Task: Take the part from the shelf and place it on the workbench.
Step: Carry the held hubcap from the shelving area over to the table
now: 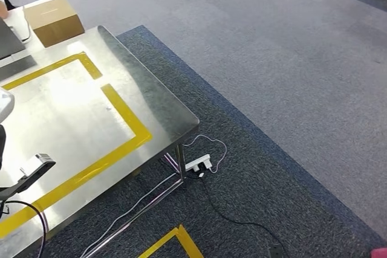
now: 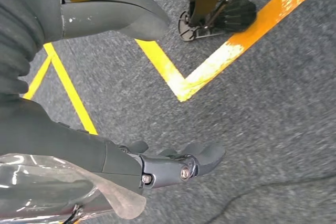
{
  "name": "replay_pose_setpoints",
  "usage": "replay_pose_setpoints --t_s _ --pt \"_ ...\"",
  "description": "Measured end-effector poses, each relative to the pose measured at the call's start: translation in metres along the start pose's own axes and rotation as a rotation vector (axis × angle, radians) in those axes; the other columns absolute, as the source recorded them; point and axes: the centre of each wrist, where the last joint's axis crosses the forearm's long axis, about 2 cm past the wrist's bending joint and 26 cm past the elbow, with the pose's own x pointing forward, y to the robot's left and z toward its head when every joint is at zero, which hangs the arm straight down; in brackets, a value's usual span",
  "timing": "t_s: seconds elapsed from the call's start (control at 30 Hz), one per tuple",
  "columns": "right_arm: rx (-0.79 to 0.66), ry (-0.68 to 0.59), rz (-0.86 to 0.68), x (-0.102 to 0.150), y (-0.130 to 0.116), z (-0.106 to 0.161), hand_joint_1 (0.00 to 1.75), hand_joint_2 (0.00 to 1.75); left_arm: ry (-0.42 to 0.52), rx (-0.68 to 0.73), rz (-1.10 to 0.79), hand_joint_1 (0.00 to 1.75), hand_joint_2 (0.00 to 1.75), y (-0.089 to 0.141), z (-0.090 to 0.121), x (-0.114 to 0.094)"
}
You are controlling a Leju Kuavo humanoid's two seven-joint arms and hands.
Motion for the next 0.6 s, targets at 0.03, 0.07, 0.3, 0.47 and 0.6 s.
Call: replay_pose_setpoints --t_s 0.03,0.07,0.3,0.47,0.6 --pt "0.001 0.0 -0.001 0.0002 0.0006 0.0001 0.0 1.75 0.0 0.003 -0.001 1.75 1.75 0.0002 -0.0018 -0.0006" --pt "0.001 0.0 -0.003 0.0005 0.001 0.0001 0.0 1.75 0.0 0.005 -0.002 1.75 1.75 0.0002 -0.003 -0.0011" --pt "0.002 -0.006 -0.008 0.0041 0.0018 -0.0007 0.0 1.75 -0.003 0.01 -0.003 1.75 1.75 -0.0005 -0.0078 -0.0014" --pt "0.004 -0.003 -0.016 0.0009 0.0016 0.0001 0.0 1.75 -0.011 0.001 -0.001 1.75 1.75 -0.0028 -0.0068 0.0008" --pt "0.003 -0.002 -0.02 0.0002 0.0015 0.0003 0.0 1.75 -0.015 0.003 0.0 1.75 1.75 -0.0031 -0.0074 0.0014"
